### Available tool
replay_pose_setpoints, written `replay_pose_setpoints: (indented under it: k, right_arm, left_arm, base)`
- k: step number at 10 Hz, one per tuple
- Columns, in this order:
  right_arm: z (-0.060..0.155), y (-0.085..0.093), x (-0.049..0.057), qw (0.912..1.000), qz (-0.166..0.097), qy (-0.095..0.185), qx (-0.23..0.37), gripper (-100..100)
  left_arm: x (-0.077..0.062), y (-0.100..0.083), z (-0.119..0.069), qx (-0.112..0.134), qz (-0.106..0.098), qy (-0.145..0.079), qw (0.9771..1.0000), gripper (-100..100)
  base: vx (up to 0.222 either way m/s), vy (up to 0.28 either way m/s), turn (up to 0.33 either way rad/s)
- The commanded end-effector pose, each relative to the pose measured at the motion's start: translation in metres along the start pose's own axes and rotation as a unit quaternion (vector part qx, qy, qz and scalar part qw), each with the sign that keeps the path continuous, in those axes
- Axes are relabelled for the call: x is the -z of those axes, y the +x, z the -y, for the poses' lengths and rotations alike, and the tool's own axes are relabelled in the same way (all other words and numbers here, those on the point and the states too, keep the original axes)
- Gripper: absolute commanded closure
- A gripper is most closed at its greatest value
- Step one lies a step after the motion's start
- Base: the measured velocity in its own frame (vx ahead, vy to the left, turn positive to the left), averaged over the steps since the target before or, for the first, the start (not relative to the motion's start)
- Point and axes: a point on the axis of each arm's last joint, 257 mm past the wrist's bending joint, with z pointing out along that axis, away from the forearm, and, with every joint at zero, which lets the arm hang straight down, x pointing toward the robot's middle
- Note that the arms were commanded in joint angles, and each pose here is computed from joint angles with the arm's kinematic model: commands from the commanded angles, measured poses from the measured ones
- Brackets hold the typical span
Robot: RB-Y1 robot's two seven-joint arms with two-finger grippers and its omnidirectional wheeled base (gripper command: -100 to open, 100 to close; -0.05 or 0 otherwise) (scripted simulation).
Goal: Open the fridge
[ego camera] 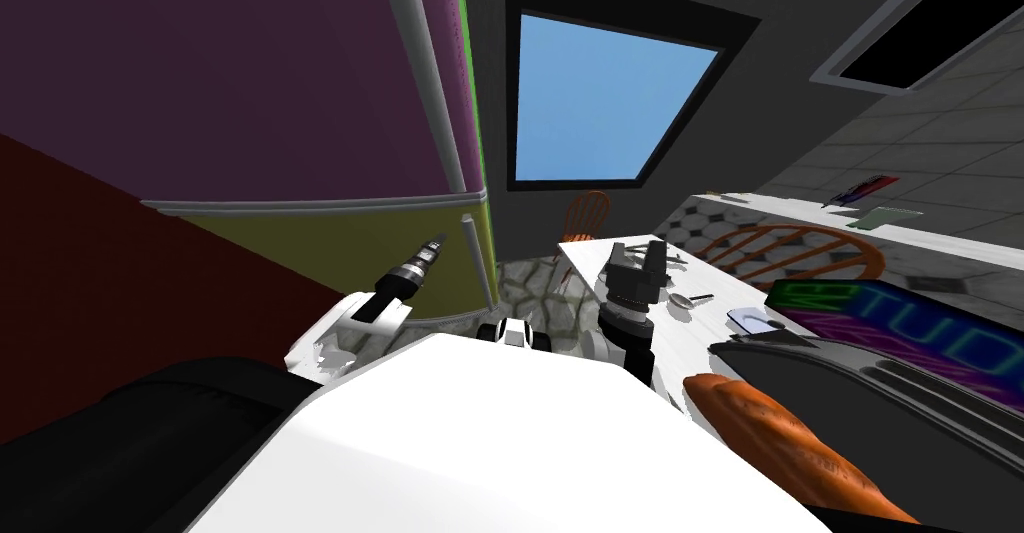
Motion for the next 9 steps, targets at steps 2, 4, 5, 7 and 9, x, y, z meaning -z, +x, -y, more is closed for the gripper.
replay_pose_setpoints:
  k: [2, 4, 5, 7, 9]
  right_arm:
    - [0.0, 0.0, 0.0, 1.0, 0.0, 0.0, 0.0, 0]
    - [0.0, 0.0, 0.0, 1.0, 0.0, 0.0, 0.0, 0]
    - [0.0, 0.0, 0.0, 1.0, 0.0, 0.0, 0.0, 0]
    - [0.0, 0.0, 0.0, 1.0, 0.0, 0.0, 0.0, 0]
    - [0.0, 0.0, 0.0, 1.0, 0.0, 0.0, 0.0, 0]
  left_arm:
    - [0.002, -0.011, -0.009, -0.029, -0.004, -0.033, 0.999, -100]
    - [0.004, -0.015, -0.003, -0.042, -0.005, -0.038, 0.9984, -100]
    - [0.005, -0.017, 0.003, -0.047, -0.006, -0.036, 0.9982, -100]
    - [0.008, -0.018, 0.021, -0.053, -0.007, -0.024, 0.9983, -100]
    - [0.01, -0.018, 0.031, -0.056, -0.008, -0.015, 0.9983, -100]
  base:
    - [0.079, -0.118, -0.022]
    - [0.076, -0.084, -0.019]
    - [0.04, -0.071, 0.023]
    - [0.04, -0.048, 0.002]
    - [0.018, -0.02, -0.002]
